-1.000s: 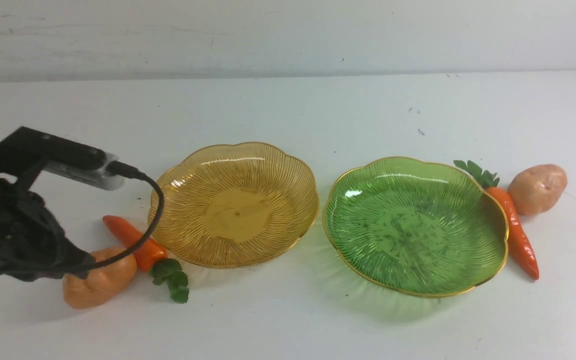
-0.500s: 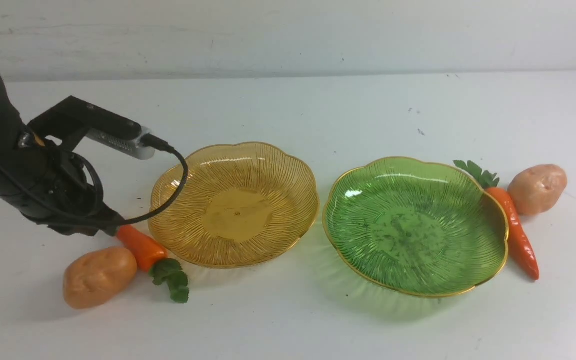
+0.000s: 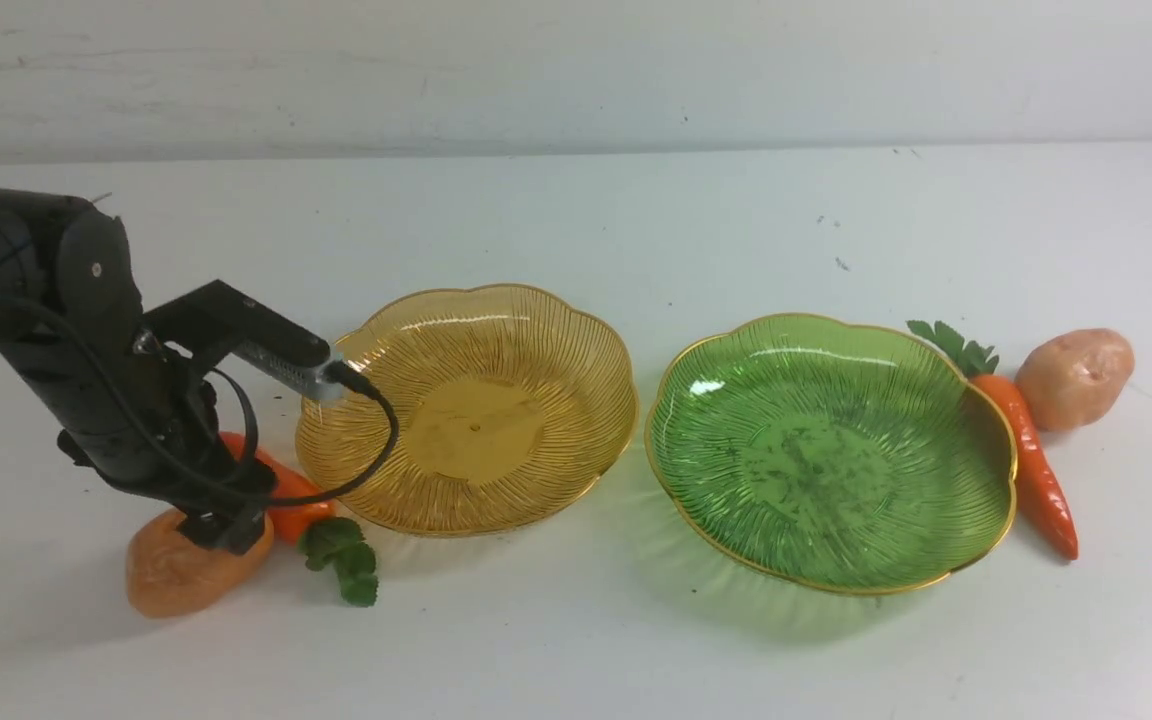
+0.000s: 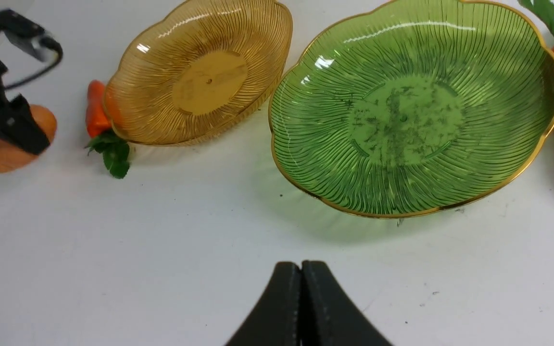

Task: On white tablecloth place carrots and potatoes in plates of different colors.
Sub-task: 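Put the potatoes from the left side into the left plate with the left gripper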

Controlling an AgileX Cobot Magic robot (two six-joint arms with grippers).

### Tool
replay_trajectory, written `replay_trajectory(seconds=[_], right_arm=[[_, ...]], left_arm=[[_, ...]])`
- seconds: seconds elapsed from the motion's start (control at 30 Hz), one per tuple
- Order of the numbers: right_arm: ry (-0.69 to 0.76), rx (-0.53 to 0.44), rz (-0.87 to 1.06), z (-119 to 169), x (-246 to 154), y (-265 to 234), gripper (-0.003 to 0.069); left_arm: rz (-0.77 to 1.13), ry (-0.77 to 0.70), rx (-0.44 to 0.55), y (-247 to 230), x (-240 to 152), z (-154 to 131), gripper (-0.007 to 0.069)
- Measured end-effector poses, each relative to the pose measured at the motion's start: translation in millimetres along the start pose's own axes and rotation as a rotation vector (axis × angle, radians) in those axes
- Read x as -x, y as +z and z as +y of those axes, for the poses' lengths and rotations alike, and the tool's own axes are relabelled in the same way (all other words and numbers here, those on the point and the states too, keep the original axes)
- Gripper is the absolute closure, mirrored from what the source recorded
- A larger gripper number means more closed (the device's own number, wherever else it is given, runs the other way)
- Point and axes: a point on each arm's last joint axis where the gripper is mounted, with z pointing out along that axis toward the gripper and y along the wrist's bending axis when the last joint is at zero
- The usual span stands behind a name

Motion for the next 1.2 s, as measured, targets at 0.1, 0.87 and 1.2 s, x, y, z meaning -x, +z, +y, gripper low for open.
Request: replay_trajectory(seconds=[0.1, 0.87, 1.2], right_arm=[[0.003, -0.002, 0.005, -0.9, 0.7, 1.7, 0.0674], [0.004, -0.008, 0.005, -2.7, 2.6, 4.5, 0.0674], [-0.01, 0.001, 0.03, -1.9, 0.3, 4.5, 0.0674]], left_arm=[[-0.179, -0.081, -0.103, -41.3, 16.6, -11.6, 0.0196], [-0.43, -0.199, -0.315, -10.8, 77.6, -67.1, -0.0058], [-0.372, -0.355, -0.205, -41.2, 60.6, -4.3, 0.0484]])
